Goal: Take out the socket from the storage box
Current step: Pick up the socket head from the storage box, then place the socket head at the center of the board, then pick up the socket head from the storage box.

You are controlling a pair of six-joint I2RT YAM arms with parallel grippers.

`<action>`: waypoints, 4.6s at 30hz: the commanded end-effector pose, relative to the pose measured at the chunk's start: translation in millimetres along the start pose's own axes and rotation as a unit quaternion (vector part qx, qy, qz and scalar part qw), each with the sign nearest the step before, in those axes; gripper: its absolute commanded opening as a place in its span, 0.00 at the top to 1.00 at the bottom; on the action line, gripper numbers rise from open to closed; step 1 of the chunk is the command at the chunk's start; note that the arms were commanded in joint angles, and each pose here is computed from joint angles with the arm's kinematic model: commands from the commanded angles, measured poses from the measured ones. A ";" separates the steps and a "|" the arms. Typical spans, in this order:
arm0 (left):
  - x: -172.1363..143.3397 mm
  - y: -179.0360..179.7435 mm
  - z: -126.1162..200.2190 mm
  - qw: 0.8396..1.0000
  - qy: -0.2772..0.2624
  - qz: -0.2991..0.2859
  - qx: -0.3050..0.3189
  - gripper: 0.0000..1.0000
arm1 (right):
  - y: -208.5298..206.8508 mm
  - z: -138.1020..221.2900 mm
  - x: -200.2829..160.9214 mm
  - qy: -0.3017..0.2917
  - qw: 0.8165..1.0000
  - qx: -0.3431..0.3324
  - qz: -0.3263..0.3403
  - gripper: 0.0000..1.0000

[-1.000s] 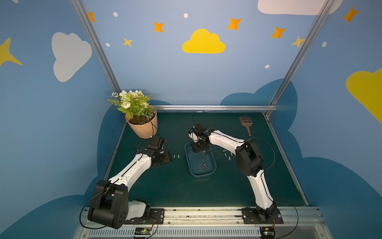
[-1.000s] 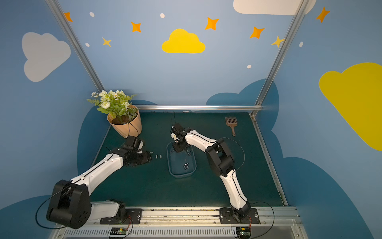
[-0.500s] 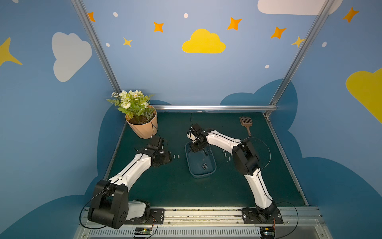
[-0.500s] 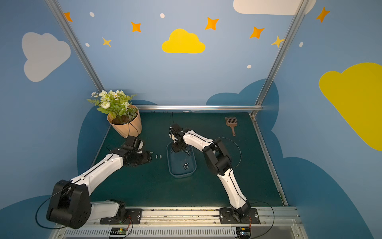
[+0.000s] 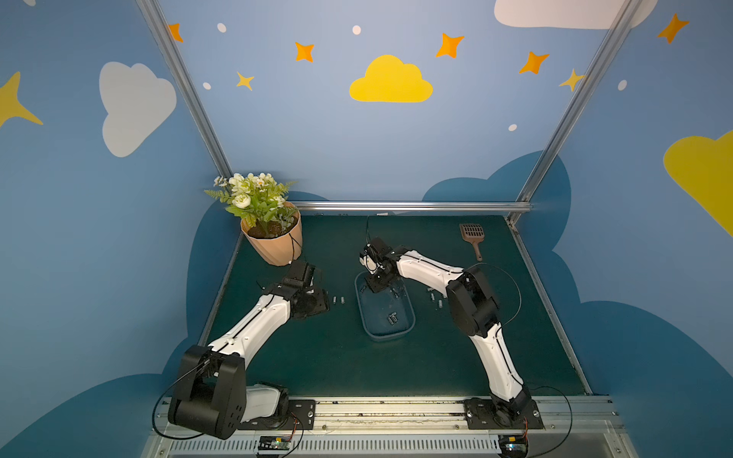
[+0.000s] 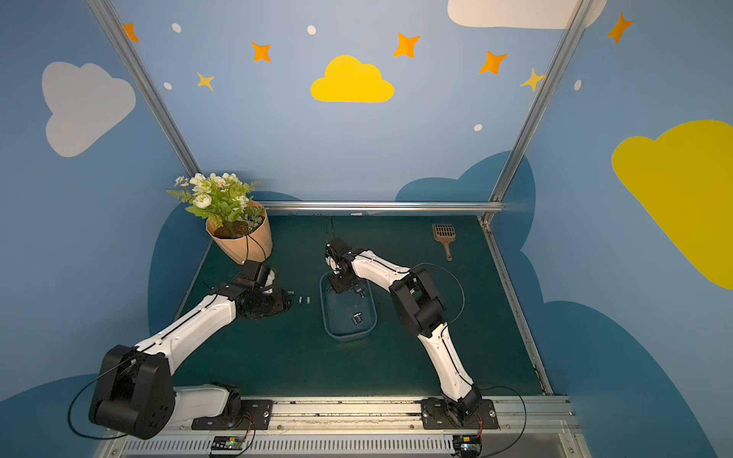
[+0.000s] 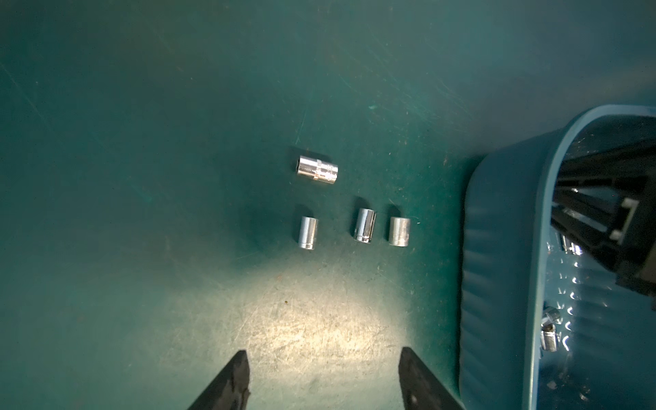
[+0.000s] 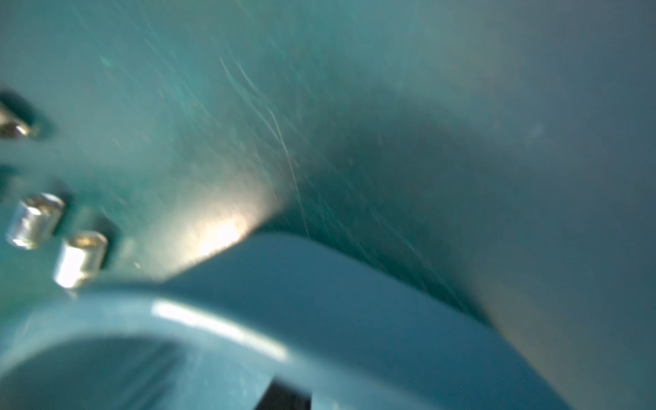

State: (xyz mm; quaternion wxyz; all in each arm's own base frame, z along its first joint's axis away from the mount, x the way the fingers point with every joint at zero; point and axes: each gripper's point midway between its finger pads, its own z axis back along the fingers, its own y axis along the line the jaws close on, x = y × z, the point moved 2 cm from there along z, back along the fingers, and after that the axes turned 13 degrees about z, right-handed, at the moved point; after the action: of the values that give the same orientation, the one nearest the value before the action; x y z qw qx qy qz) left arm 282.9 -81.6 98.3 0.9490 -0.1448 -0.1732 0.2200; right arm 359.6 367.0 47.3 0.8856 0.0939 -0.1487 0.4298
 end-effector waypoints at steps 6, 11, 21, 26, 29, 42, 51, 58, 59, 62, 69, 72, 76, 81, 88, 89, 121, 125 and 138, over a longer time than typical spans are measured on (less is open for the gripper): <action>0.4 0.9 4.4 1.000 -0.004 0.000 -0.001 0.33 | -7.1 88.8 0.2 -0.053 0.998 -0.017 -0.003 0.81; 0.7 0.5 3.9 1.000 -0.004 0.000 -0.003 0.33 | -28.8 123.0 -22.7 -0.070 0.996 -0.027 -0.037 0.81; 2.0 -2.8 2.0 1.000 -0.002 0.001 -0.008 0.32 | -77.6 119.4 -106.6 -0.021 0.991 -0.051 -0.124 0.81; 0.3 -4.7 -1.2 1.000 0.006 0.005 -0.013 0.32 | -81.4 94.2 -123.3 0.012 0.990 -0.046 -0.134 0.81; -0.5 -4.0 -1.7 1.000 0.007 0.007 -0.013 0.32 | -82.0 82.7 -126.8 0.022 0.989 -0.043 -0.138 0.81; -5.2 0.2 -3.4 1.000 0.007 0.010 -0.012 0.32 | -84.5 46.6 -145.5 0.068 0.986 -0.042 -0.144 0.81; -7.2 1.9 -3.5 1.000 0.008 0.014 -0.012 0.32 | -86.3 39.8 -148.0 0.078 0.985 -0.044 -0.145 0.78; -6.5 1.2 -2.0 1.000 0.006 0.015 -0.014 0.32 | -85.7 43.4 -150.0 0.080 0.985 -0.047 -0.145 0.72; -6.7 1.3 -2.1 1.000 0.006 0.014 -0.014 0.32 | -85.7 45.7 -149.3 0.077 0.985 -0.048 -0.145 0.71; -6.8 1.2 -2.3 1.000 0.006 0.015 -0.014 0.32 | -86.1 53.3 -146.0 0.069 0.986 -0.051 -0.145 0.68; -5.9 -0.3 -1.7 1.000 0.006 0.015 -0.017 0.32 | -86.4 72.7 -135.5 0.048 0.987 -0.056 -0.143 0.63; -5.4 -1.4 -1.6 1.000 0.006 0.014 -0.019 0.32 | -86.3 81.6 -131.8 0.039 0.988 -0.059 -0.140 0.62; -4.4 -4.7 -0.9 1.000 0.007 0.013 -0.025 0.32 | -86.8 93.3 -128.8 0.031 0.988 -0.065 -0.137 0.61; -2.6 -11.4 2.6 0.999 0.008 0.009 -0.039 0.32 | -86.4 109.7 -123.5 0.014 0.988 -0.071 -0.133 0.61; 3.0 -26.1 13.0 0.998 -0.003 0.000 -0.062 0.32 | -85.4 123.5 -121.6 -0.003 0.989 -0.071 -0.132 0.60; 3.6 -28.4 14.0 0.998 -0.005 -0.002 -0.065 0.33 | -85.8 123.5 -121.6 -0.004 0.988 -0.069 -0.135 0.60; -20.8 -192.8 -36.6 0.979 0.066 -0.185 -0.063 0.33 | -87.7 128.3 -140.3 -0.018 0.983 -0.061 -0.173 0.60; -26.2 -194.7 -60.4 0.977 0.092 -0.189 -0.031 0.37 | -87.0 126.1 -144.2 -0.016 0.983 -0.057 -0.176 0.60; -21.1 -197.4 -106.3 0.971 0.111 -0.209 0.034 0.41 | -87.5 124.0 -148.5 -0.015 0.981 -0.053 -0.185 0.60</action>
State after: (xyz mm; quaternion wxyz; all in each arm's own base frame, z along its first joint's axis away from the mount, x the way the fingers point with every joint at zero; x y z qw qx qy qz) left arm 380.3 -285.4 71.9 0.9875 -0.1219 -0.0987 0.0149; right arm 320.2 168.7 99.5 0.9518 0.0710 -0.1504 0.2577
